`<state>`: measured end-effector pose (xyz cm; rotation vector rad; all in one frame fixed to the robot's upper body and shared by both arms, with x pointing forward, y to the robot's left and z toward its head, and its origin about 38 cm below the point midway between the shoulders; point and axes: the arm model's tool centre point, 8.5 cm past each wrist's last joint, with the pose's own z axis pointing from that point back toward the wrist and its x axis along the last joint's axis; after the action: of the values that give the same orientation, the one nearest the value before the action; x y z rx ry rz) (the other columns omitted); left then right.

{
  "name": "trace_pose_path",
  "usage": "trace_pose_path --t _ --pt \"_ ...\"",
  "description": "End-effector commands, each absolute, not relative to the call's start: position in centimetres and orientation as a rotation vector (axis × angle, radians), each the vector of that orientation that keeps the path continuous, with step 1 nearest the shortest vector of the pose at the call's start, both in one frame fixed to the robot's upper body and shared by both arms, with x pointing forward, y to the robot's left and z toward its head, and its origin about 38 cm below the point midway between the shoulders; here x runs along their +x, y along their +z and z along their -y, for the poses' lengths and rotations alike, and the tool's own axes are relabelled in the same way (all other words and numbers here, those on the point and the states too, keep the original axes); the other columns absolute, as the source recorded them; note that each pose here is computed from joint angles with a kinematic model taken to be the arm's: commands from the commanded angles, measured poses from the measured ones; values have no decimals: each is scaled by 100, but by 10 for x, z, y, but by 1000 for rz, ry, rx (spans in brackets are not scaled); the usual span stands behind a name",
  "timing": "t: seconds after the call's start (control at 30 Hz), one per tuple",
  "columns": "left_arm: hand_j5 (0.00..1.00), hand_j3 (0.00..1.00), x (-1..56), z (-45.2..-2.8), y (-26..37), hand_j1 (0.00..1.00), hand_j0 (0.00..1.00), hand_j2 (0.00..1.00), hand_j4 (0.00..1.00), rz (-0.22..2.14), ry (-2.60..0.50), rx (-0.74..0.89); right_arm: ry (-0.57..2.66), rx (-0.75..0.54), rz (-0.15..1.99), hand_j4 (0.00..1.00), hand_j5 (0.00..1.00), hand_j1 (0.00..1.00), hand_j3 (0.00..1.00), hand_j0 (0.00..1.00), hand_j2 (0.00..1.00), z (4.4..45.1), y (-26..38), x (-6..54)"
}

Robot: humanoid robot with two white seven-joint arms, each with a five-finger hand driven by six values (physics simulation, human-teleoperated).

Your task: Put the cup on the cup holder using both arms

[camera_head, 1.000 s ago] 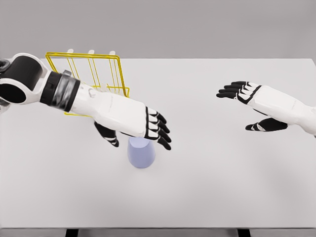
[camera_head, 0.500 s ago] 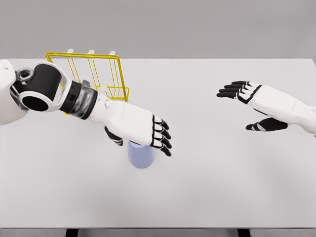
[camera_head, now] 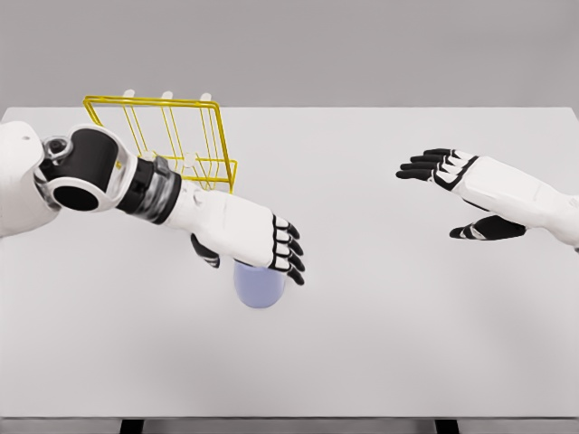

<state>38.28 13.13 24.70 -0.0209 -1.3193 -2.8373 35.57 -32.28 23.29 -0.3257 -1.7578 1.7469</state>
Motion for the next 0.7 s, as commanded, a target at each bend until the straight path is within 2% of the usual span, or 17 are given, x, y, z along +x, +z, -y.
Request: trace_pose_path --t 0.0,0.43,0.53,0.67 --pt "100 100 388 -131 246 100 100 100 100 1310 -2831 -6 1739 -321 1762 100 100 100 100 100 100 323 233 356" --pt "96 96 391 -125 232 96 96 96 96 1300 -2818 -36 1745 -329 1755 100 100 100 100 100 100 322 232 356" --pt "93 93 390 -122 232 93 93 93 93 1305 -2821 -41 1745 -329 1755 100 100 100 100 100 100 322 232 356" --pt "84 84 389 -122 232 84 84 84 84 1308 -2820 -45 1745 -329 1755 100 100 100 100 100 100 322 232 356"
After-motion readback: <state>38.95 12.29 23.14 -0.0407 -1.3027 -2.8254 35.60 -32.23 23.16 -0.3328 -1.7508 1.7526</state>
